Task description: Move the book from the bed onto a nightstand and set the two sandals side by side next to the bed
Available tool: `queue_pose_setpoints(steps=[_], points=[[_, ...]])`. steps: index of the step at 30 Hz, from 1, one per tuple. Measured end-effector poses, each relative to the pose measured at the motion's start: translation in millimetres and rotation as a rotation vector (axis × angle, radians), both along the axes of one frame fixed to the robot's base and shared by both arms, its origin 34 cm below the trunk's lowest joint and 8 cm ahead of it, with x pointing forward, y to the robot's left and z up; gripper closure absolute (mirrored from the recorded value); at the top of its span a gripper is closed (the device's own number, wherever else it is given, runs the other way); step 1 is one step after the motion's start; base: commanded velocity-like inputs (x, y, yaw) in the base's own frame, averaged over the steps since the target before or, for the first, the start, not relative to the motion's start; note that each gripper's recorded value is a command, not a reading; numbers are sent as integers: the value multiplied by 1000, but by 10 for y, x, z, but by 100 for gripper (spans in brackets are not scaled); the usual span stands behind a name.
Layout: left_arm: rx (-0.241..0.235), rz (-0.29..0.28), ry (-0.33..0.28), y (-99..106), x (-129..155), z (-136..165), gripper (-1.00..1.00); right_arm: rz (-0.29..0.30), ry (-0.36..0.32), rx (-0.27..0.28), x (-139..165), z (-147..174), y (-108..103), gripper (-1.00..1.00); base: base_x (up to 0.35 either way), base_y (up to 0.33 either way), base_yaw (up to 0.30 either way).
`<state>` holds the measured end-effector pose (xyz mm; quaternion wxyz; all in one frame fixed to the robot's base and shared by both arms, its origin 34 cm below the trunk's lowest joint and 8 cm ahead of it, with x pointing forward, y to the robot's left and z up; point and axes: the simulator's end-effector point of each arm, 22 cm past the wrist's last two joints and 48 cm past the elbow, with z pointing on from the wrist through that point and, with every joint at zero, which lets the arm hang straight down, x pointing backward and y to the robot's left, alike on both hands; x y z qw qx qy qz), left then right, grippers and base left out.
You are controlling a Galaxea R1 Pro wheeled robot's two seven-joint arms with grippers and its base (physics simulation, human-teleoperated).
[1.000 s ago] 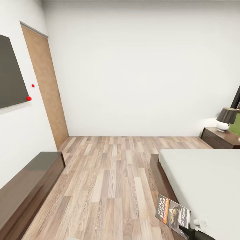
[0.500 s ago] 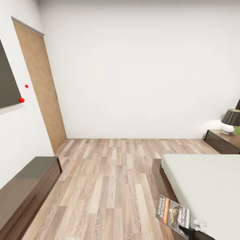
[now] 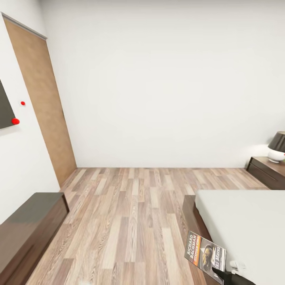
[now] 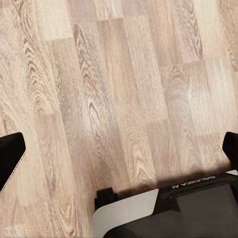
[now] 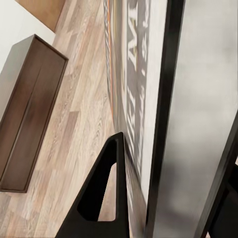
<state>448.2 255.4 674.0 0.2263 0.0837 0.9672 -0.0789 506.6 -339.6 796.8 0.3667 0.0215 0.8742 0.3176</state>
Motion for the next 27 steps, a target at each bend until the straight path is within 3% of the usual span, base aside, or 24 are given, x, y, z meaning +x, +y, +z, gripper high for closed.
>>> queue_pose_setpoints(steps=[12, 17, 20, 25, 27], points=[[-6, -3, 0, -12, -2, 3, -100, 1, 1, -1, -2, -1, -2, 100, 332, 0, 0], [-49, -25, 5, -119, -21, 19, -100, 0, 0, 0, -1, 0, -1, 100, 332, 0, 0], [-106, -55, -1, -284, -24, 58, -100, 0, 0, 0, -1, 1, -4, 100, 332, 0, 0], [-199, -105, -52, -807, 38, 167, -100, 1, 0, 1, -3, 1, 0, 100, 332, 0, 0], [-215, -112, -60, -901, 53, 191, -100, 1, 0, 1, -2, 3, -1, 100, 332, 0, 0]])
